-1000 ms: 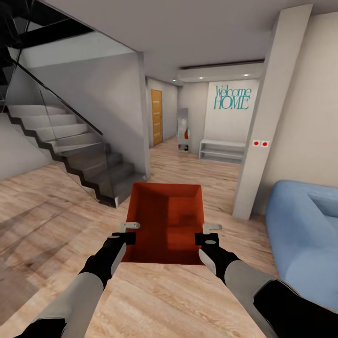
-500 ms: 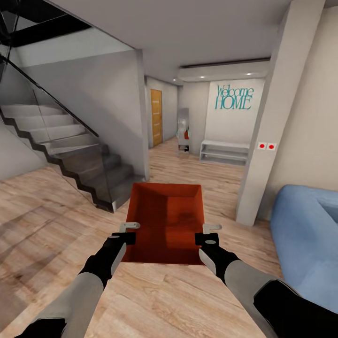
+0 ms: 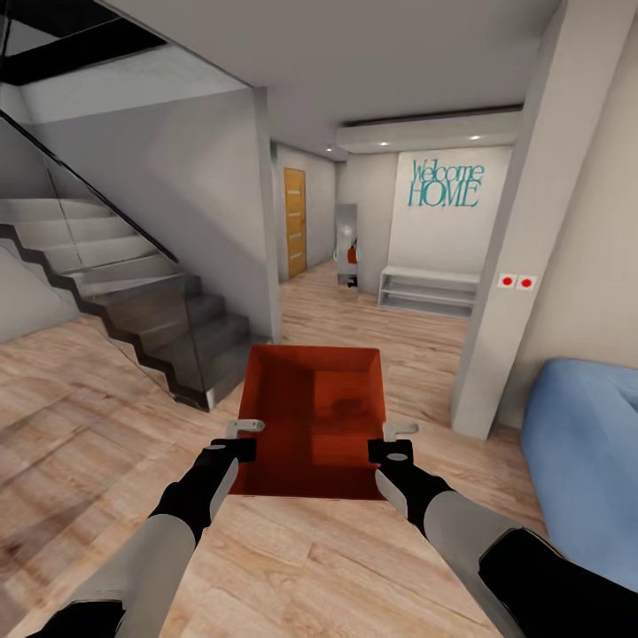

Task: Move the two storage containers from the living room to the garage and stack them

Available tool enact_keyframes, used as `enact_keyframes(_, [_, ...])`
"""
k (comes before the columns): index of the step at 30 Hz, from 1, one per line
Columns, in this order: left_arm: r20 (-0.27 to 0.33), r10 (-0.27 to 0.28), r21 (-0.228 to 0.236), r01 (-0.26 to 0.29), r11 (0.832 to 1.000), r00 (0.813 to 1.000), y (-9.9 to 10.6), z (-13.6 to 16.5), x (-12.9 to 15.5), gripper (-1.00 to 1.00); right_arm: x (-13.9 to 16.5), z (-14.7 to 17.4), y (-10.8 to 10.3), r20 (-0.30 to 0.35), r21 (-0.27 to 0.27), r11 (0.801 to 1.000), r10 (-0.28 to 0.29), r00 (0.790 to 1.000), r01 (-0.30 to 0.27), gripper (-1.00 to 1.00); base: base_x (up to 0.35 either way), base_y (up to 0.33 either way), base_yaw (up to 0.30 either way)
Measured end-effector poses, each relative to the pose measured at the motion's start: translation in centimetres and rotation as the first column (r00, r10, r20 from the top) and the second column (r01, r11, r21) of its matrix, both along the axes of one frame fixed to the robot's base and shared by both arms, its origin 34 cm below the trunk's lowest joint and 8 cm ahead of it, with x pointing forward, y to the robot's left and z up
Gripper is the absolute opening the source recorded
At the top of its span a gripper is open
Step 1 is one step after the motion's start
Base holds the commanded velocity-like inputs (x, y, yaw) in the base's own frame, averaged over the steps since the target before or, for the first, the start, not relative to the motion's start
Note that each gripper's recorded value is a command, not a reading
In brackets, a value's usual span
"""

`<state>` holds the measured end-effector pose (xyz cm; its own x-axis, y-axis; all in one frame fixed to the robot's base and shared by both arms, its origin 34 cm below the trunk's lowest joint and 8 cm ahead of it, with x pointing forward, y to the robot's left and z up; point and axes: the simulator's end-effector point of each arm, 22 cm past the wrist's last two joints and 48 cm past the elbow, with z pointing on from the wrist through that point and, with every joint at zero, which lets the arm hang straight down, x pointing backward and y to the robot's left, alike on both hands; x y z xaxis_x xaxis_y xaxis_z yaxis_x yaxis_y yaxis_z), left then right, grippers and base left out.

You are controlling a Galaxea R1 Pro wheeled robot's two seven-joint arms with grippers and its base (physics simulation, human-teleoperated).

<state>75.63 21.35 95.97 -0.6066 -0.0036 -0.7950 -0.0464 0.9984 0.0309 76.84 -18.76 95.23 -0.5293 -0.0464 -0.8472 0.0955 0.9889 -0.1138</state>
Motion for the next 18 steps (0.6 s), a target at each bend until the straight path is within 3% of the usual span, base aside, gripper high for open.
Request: enact_keyframes(18, [0.0,0.0,0.0,0.0,1.0,1.0,0.0,0.0,0.0,-1.0,0.0,0.0,0.0,0.0,0.0,1.0,0.0,1.0,0.0,-1.0,0.322,0.0,0.0])
